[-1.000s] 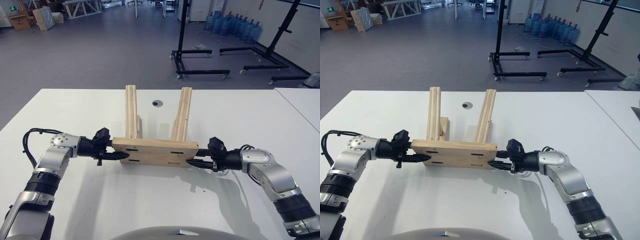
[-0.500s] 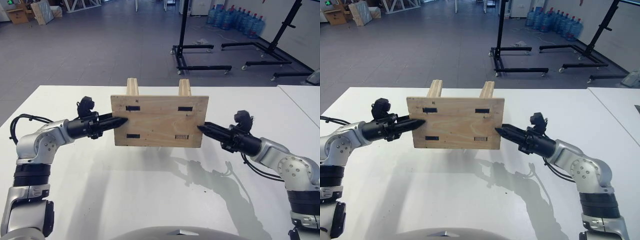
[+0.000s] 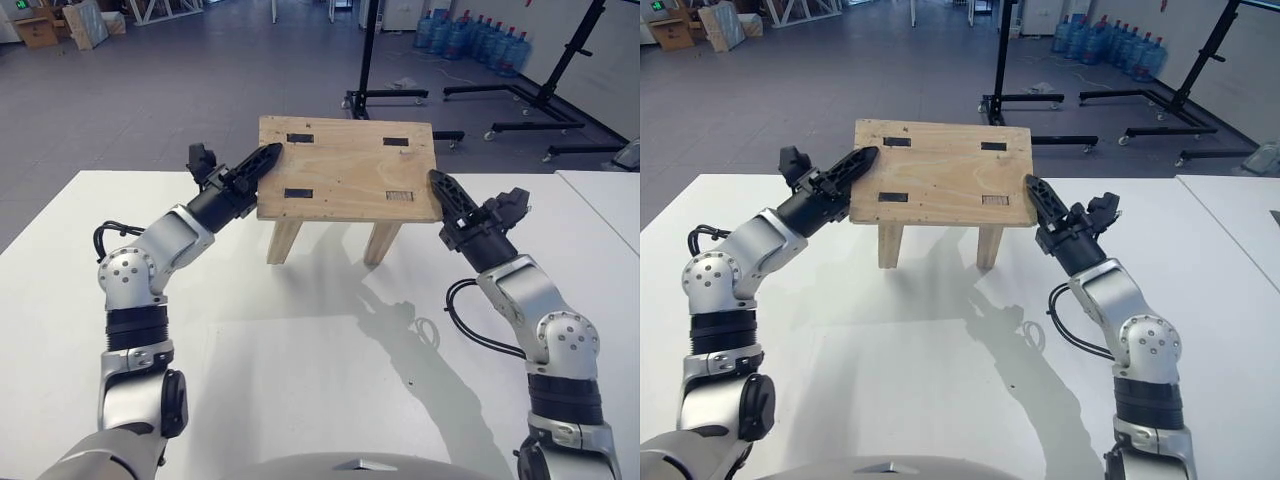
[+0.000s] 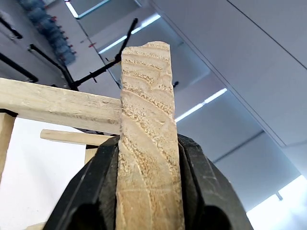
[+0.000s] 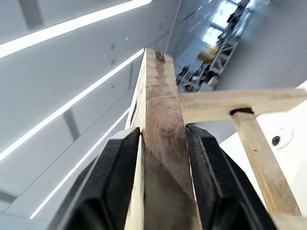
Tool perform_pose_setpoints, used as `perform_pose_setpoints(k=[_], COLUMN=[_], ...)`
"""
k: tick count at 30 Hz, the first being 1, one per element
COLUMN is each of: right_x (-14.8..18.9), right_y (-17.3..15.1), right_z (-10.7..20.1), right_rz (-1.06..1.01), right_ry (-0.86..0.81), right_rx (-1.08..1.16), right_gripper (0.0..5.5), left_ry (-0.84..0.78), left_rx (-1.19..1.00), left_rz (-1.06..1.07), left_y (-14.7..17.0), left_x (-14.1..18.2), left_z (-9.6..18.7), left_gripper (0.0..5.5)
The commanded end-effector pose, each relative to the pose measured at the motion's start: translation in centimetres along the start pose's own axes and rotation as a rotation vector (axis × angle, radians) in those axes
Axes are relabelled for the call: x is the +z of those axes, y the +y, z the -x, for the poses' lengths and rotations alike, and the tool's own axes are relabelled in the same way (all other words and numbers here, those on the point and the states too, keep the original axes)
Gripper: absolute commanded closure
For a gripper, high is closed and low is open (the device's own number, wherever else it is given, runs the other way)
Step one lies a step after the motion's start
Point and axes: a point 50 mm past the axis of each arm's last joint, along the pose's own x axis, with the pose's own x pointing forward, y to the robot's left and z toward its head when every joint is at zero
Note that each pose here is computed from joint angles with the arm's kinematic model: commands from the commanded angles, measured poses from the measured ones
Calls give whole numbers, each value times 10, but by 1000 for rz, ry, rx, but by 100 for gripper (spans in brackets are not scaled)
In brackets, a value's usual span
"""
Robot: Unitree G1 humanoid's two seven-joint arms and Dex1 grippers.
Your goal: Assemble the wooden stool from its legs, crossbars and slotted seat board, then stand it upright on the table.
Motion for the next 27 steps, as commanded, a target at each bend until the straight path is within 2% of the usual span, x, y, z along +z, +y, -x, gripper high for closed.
perform_pose_setpoints(k=[1,2,3,5,10,13,18,22,23,26,27], right_x=[-1,-2,-4,-8,-19,-25,-31,-37,-39,-37,-36], right_y=[-10,-11,-13,-17,-20,-24,-29,-29,-29,-30,-31], right_z=[-13,-14,-13,-9,-8,-4,1,-1,-2,1,1], right_rz=[-61,-64,-60,-43,-22,-16,-12,-3,4,124,208], right_ry=[-45,-48,-52,-54,-58,-60,-90,-97,-99,-142,-151], right_rx=[-164,-164,-173,-195,-206,-214,-223,-210,-208,-237,-261], right_gripper=[330,330,326,326,326,326,326,326,326,326,326], left_ry=[-189,-213,-227,-245,-184,-185,-232,-242,-257,-385,-379], left_rx=[353,398,421,458,475,413,227,264,293,473,502], left_rz=[82,112,137,171,202,212,185,184,161,-183,-280], left_y=[11,17,22,32,51,47,23,31,35,39,39], left_x=[17,18,20,23,13,12,27,32,36,58,57], left_z=[-10,-10,-10,-10,-6,-3,6,16,21,43,47], left_gripper=[414,414,377,343,275,275,275,275,275,275,275])
